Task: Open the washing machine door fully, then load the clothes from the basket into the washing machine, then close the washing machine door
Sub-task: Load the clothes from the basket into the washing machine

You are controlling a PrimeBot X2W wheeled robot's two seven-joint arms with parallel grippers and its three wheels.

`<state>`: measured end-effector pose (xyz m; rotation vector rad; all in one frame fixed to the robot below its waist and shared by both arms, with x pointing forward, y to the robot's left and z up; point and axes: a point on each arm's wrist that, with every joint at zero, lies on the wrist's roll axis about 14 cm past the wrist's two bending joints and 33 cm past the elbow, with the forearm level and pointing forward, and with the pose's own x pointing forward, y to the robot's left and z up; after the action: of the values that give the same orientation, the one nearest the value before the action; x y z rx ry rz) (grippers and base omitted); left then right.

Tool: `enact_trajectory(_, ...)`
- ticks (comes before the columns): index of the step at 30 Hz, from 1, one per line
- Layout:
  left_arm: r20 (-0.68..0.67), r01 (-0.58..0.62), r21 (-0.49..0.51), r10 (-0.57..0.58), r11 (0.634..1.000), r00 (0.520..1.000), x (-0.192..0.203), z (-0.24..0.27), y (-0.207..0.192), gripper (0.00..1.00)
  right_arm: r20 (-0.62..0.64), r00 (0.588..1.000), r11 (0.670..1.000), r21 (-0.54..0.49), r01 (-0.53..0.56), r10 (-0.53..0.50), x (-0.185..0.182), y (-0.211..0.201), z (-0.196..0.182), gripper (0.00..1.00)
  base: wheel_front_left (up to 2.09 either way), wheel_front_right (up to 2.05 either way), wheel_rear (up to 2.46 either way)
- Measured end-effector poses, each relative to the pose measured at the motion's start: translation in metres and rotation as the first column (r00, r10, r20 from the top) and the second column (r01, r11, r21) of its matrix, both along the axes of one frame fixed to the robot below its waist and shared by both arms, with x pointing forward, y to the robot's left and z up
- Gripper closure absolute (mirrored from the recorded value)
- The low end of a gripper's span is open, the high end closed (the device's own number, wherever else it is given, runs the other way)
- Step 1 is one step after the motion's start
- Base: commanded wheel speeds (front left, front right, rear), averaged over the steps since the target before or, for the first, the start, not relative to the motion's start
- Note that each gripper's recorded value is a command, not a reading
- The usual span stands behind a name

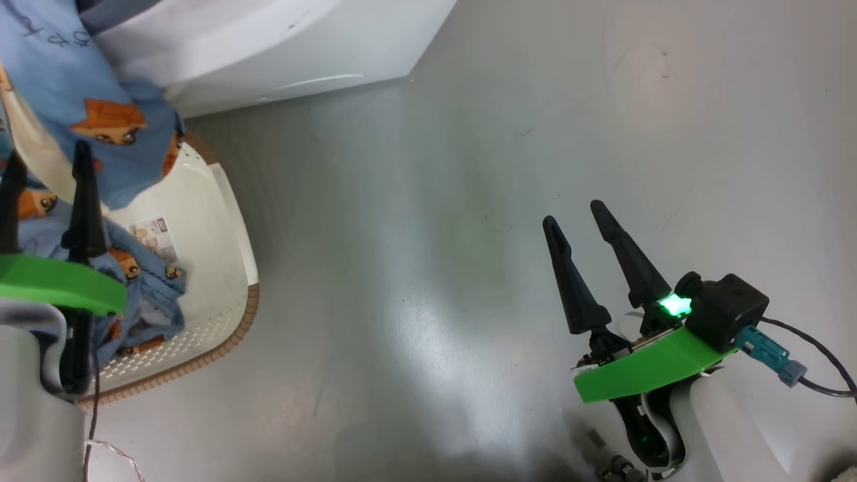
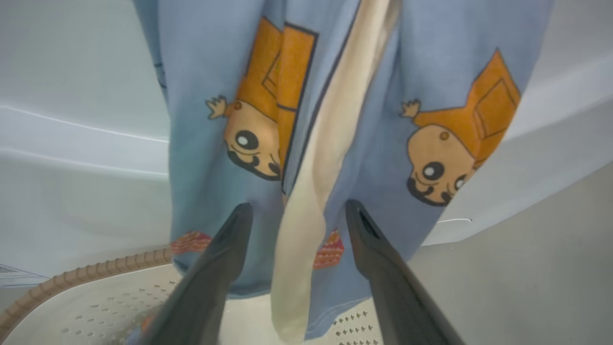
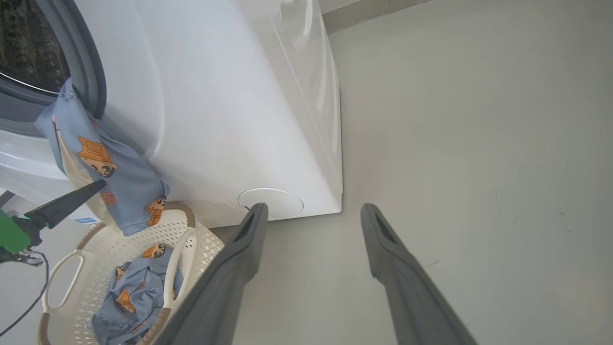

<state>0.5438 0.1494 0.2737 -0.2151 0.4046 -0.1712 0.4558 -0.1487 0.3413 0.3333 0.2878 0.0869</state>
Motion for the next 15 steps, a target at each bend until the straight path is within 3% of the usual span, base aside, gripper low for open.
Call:
enact_trajectory(12, -0.076, -0.009, -0.048, 0.006, 0.999, 0.997, 0.015, -0.022, -0.005, 0.03, -0.020, 1.000, 1.000, 0.001, 0.009, -0.009, -0.002, -0.003, -0.008, 0.00, 0.00, 0.00, 0.00)
enact_trajectory(13, -0.074, -0.010, -0.051, 0.006, 0.999, 0.997, 0.018, -0.023, -0.005, 0.42, -0.018, 1.000, 1.000, 0.000, 0.009, -0.009, 0.000, -0.003, -0.008, 0.00, 0.00, 0.00, 0.00)
enact_trajectory(14, -0.069, -0.008, -0.052, 0.004, 0.999, 0.998, 0.019, -0.023, -0.006, 0.66, -0.016, 1.000, 1.000, 0.000, 0.008, -0.008, 0.001, -0.003, -0.007, 0.00, 0.00, 0.00, 0.00)
enact_trajectory(15, -0.068, -0.004, -0.052, 0.000, 0.999, 0.998, 0.020, -0.023, -0.007, 0.98, -0.016, 1.000, 1.000, 0.001, 0.010, -0.010, 0.001, -0.004, -0.008, 0.00, 0.00, 0.00, 0.00)
